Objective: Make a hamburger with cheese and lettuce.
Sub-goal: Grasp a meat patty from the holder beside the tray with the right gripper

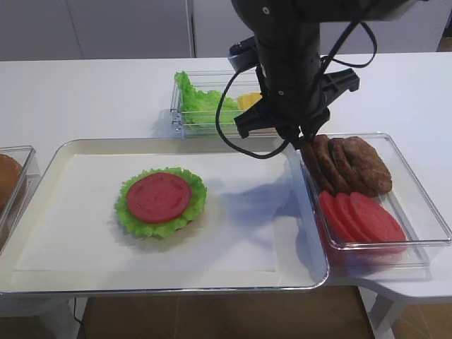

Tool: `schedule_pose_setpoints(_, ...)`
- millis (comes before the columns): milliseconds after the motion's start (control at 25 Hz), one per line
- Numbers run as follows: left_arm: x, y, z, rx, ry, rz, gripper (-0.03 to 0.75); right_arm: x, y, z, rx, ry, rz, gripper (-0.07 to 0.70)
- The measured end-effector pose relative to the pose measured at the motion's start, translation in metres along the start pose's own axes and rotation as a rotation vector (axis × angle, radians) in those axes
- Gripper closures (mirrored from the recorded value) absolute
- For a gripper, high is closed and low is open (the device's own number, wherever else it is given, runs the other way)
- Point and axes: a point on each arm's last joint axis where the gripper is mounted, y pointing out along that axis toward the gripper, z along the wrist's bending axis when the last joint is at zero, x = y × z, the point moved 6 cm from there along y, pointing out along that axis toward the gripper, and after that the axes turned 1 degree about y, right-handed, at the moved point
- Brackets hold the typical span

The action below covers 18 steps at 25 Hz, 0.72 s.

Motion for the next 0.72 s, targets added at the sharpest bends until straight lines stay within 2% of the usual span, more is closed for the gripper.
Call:
schedule_pose_setpoints(320, 0.000, 0.000, 0.000, 0.000, 0.000, 0.000, 0.334, 0.000, -0.002, -0.001, 0.001, 0.017, -0.003, 0.521)
schedule_pose_setpoints(720, 0.000, 0.000, 0.000, 0.000, 0.000, 0.000, 0.334, 0.001, -0.022, -0.008, 0.021, 0.045, -0.047, 0.526)
